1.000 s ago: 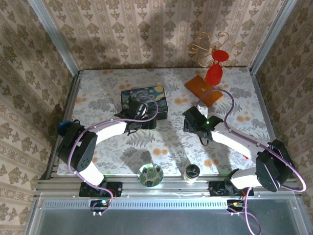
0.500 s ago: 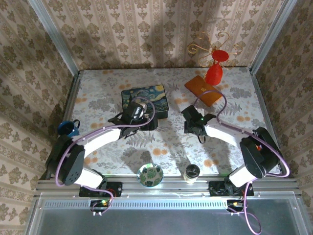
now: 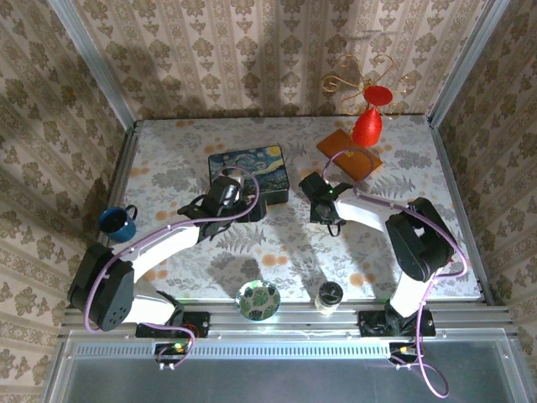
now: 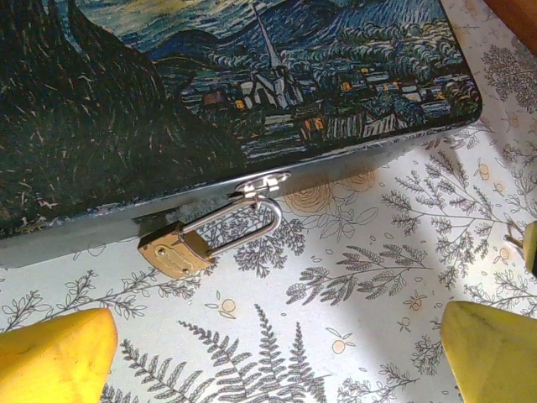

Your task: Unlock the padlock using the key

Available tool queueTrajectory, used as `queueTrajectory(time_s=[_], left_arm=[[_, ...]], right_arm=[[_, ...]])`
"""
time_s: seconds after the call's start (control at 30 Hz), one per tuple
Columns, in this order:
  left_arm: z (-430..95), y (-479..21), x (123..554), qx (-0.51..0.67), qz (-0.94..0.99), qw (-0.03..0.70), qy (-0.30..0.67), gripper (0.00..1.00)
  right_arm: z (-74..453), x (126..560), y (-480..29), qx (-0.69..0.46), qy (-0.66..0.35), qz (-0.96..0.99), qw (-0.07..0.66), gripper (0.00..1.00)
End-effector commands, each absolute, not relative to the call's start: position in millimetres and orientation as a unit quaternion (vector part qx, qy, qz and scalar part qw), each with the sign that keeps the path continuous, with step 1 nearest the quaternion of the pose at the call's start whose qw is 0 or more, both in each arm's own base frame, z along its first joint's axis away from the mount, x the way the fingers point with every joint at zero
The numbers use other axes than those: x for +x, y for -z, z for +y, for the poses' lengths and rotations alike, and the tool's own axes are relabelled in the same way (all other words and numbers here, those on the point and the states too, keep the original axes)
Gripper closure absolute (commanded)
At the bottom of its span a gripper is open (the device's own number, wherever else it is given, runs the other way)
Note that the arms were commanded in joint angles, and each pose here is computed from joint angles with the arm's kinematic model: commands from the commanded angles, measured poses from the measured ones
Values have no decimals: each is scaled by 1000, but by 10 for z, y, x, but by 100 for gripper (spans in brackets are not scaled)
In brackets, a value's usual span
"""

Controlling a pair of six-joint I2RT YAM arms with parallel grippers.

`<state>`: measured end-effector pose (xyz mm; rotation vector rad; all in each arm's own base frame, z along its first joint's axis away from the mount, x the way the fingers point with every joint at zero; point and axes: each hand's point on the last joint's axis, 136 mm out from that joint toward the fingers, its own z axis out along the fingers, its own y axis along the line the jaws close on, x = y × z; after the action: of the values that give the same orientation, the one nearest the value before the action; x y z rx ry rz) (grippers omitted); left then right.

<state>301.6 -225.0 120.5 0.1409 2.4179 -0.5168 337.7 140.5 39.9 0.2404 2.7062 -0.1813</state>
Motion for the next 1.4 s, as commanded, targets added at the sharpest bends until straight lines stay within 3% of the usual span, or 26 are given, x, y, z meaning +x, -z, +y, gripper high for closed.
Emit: queueTrajectory(time_s=[0.0, 0.13, 0.97, 1.07, 1.23, 1.37], left_arm=[[-2161, -1201, 3029, 53, 923, 335, 182, 0], [-2158, -1203, 3035, 54, 922, 337, 184, 0], [-2121, -1150, 3067, 40, 924, 332, 185, 0], [-2124, -1148, 3065, 39, 924, 332, 187, 0], [-2116, -1161, 3060, 36, 923, 334, 188, 0], [-2095, -1163, 3049, 34, 923, 335, 187, 0]], right_arm=[[1288, 3338, -388, 114, 108, 968, 198, 43], [1265, 3352, -370, 129, 119, 965, 196, 50], [1093, 3010, -210, 148, 126, 967, 167, 57], [1072, 2993, -226, 149, 125, 966, 170, 62], [1152, 3006, -178, 152, 93, 968, 174, 62], [1201, 3001, -125, 160, 69, 970, 168, 70]])
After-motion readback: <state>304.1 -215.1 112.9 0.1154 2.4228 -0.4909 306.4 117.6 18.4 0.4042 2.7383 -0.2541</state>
